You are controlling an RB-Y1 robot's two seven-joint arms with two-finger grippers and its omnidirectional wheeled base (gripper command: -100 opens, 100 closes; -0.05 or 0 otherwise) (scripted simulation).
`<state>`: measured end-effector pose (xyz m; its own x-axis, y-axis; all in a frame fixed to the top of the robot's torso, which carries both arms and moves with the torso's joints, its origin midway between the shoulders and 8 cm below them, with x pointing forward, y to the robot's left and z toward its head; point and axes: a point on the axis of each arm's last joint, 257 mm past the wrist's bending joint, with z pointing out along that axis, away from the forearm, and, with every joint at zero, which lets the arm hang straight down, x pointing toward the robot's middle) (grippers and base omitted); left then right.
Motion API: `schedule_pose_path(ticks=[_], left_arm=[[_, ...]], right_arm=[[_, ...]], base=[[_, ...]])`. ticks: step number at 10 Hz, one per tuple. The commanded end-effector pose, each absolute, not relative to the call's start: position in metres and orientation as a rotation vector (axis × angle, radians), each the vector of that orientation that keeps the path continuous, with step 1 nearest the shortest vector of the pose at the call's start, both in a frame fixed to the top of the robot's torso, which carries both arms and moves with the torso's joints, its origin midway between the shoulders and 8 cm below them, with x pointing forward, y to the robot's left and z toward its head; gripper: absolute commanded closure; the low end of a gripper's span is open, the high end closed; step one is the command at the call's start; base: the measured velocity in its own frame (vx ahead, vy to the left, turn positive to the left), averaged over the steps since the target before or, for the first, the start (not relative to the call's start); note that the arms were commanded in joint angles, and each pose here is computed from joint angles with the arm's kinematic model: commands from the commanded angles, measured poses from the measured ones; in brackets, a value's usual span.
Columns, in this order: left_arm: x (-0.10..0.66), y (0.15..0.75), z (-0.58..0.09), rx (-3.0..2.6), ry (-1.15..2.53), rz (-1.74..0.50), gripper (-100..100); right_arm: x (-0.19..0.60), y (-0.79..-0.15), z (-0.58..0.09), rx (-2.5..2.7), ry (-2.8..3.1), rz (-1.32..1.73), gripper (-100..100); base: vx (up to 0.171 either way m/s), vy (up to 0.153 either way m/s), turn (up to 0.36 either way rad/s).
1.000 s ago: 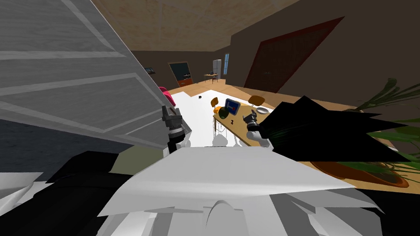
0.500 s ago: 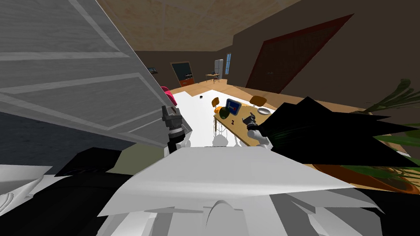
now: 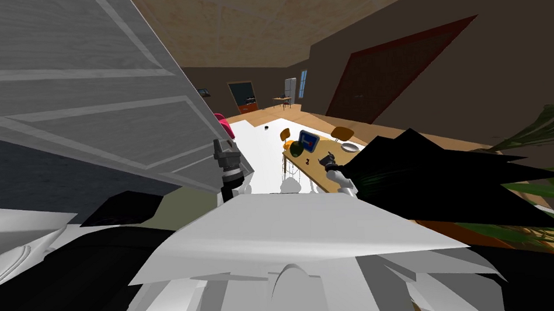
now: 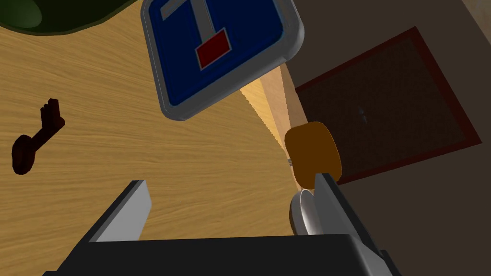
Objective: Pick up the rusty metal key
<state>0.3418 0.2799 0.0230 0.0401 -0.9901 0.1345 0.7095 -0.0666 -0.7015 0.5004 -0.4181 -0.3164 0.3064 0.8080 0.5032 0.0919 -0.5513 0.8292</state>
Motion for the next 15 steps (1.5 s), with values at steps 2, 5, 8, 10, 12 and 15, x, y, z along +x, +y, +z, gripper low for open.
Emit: schedule_pose_path(ticks=[2, 5, 8, 10, 12, 15], left_arm=[[0.342, 0.28, 0.023, -0.726, 0.5, -1.494, 0], [0.342, 0.28, 0.023, -0.725, 0.5, -1.494, 0], [0.342, 0.28, 0.023, -0.726, 0.5, -1.494, 0], [0.342, 0.28, 0.023, -0.726, 0.5, -1.494, 0], [0.342, 0.28, 0.023, -0.726, 0.5, -1.494, 0], [0.342, 0.28, 0.023, -0.726, 0.5, -1.494, 0]], right_arm=[[0.502, -0.423, -0.343, 1.985, 0.799, 1.272, -100], [0.496, -0.426, -0.375, 2.09, 0.796, 1.233, -100], [0.5, -0.422, -0.399, 2.221, 0.783, 1.227, -100], [0.498, -0.419, -0.415, 2.298, 0.775, 1.215, -100], [0.499, -0.413, -0.426, 2.364, 0.768, 1.215, -100], [0.489, -0.408, -0.45, 2.462, 0.754, 1.182, -100]], base=[[0.007, -0.016, 0.034], [0.009, -0.017, 0.039], [0.016, -0.017, 0.043], [0.019, -0.019, 0.035], [0.019, -0.019, 0.031], [0.02, -0.019, 0.03]])
